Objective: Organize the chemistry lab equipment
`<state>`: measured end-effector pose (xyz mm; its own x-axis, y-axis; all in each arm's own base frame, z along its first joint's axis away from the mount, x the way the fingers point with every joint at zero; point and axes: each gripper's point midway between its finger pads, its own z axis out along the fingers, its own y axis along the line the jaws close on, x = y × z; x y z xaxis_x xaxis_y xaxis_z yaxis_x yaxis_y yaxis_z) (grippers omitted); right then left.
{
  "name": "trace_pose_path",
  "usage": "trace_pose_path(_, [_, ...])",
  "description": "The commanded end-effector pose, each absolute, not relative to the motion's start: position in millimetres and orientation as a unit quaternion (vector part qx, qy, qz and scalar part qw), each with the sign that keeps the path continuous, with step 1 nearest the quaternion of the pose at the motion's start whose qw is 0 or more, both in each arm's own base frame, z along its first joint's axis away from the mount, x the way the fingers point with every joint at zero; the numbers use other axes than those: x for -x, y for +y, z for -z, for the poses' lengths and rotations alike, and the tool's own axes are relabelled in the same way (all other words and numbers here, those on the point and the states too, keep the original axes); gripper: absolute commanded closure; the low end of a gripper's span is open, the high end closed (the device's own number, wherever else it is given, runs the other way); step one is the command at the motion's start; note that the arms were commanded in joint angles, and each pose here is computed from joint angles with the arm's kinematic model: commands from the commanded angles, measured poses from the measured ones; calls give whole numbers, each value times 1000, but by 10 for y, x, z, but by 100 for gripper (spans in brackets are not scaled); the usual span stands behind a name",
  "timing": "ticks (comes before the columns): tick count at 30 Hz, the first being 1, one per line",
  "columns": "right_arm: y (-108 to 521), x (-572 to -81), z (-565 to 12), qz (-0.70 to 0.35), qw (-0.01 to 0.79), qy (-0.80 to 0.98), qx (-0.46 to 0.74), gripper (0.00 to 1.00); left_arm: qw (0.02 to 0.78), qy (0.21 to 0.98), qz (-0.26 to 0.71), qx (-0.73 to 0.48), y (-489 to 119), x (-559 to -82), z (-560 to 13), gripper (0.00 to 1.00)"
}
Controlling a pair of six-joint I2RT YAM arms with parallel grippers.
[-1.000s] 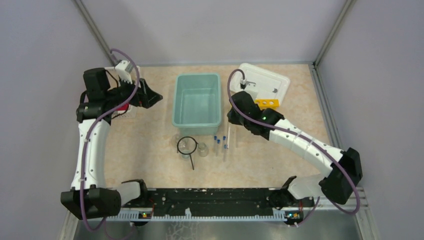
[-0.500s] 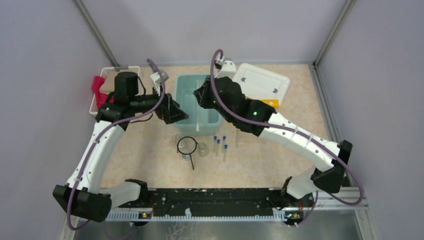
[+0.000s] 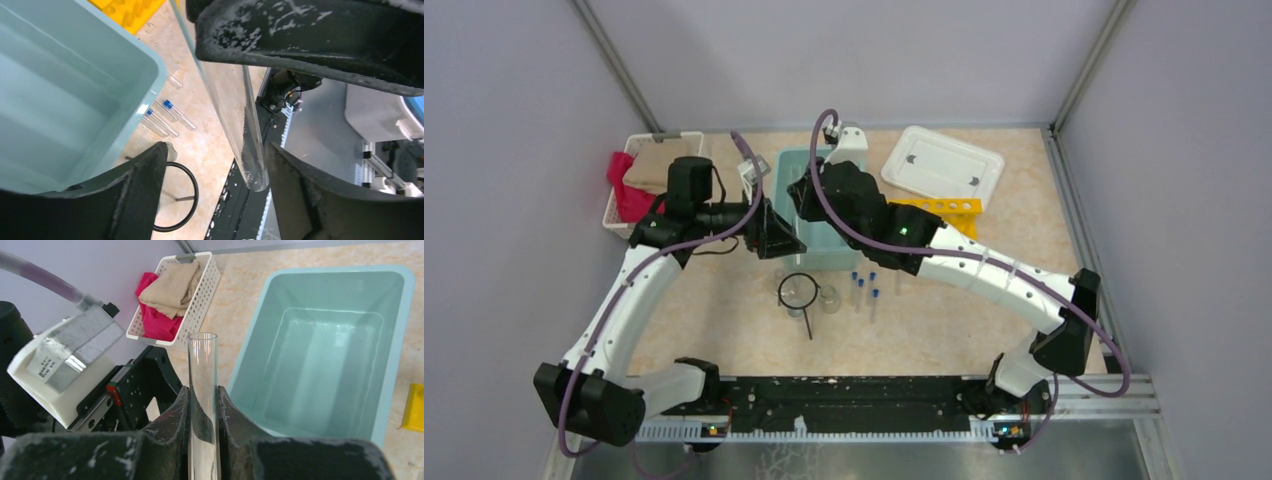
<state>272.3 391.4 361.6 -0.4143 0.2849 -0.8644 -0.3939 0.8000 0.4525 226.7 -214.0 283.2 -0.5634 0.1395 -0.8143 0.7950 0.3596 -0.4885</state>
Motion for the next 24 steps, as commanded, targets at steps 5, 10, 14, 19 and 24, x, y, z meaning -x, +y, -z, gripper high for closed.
trace_pose_path(5, [3986, -2666, -4006, -367, 552, 749, 13, 100, 351, 724, 499, -322, -2196, -2158, -2914, 43])
trace_pose_path(10, [3993, -2589, -3989, -371, 536, 758, 29, 74, 369, 715, 483, -345, -2172, -2162, -2904, 61])
trace_pose_path(14, [3996, -2547, -3895, -357, 489, 794, 59, 51, 378, 699, 479, -373, -2154, -2069, -2881, 72])
trace_pose_path(19, [3993, -2500, -3798, -350, 434, 823, 108, 48, 388, 692, 460, -399, -2114, -2039, -2832, 80])
trace_pose_path(24, [3986, -2499, -3685, -353, 414, 831, 115, 52, 396, 693, 449, -402, -2100, -2074, -2840, 97])
